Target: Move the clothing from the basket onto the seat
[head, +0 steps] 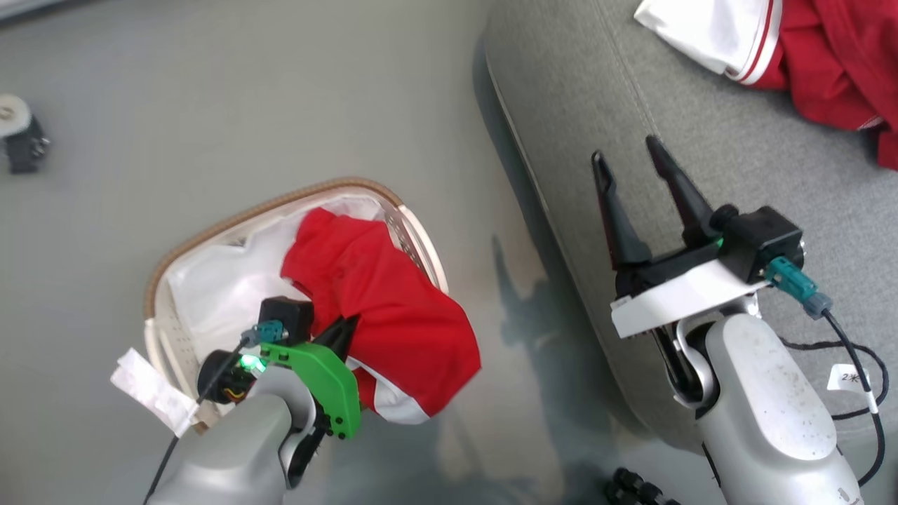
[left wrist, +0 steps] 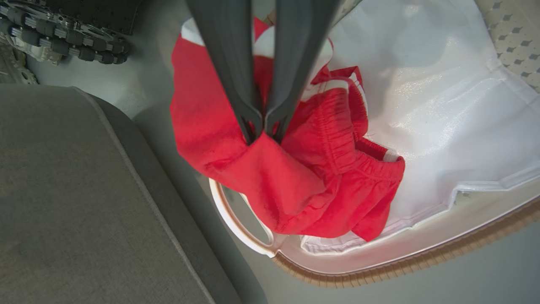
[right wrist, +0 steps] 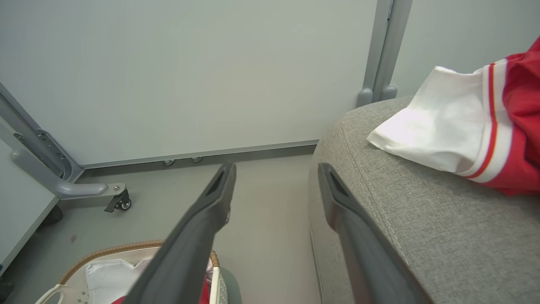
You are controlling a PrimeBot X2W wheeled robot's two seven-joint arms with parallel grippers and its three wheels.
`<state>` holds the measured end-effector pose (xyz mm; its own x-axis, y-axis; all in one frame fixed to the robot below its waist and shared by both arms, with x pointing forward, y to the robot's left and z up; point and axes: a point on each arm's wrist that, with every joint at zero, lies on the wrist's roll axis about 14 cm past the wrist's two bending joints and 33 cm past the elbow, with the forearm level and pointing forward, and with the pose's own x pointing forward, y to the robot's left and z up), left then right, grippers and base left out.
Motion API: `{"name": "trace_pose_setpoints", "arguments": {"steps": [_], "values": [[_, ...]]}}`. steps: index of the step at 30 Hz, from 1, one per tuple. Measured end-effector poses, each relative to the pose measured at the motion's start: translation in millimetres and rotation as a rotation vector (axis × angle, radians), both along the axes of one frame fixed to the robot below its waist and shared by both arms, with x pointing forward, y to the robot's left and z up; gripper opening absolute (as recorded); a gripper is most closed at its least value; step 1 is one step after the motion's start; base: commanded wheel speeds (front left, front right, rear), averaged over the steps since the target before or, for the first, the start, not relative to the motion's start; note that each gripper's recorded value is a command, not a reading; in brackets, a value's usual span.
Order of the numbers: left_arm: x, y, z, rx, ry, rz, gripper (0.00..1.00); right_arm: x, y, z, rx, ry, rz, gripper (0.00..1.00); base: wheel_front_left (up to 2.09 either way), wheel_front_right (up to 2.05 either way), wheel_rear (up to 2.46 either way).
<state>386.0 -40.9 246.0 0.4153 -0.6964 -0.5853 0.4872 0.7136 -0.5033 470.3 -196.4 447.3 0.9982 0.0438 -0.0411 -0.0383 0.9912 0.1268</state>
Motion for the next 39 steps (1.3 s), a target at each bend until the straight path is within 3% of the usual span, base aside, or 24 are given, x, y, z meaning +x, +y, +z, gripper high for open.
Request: {"name": "trace_pose_setpoints", "arguments": {"steps": [12, 30, 39], "values": [[15.9, 5.7, 101.8, -0.103, -0.287, 0.107, 0.00, -30.5, 15.9, 28.9, 0.004, -0.045, 0.029, 1.00, 0.00, 0.00, 0.00], [33.4, 17.1, 264.0, -0.287, -0.732, 0.243, 0.00, -74.7, 41.7, 36.1, 0.031, -0.046, 0.085, 1.00, 0.00, 0.00, 0.00], [29.4, 24.0, 304.6, -0.328, -0.845, 0.274, 0.00, -92.3, 93.6, 29.2, 0.006, -0.023, 0.249, 1.00, 0.00, 0.00, 0.00]]}}
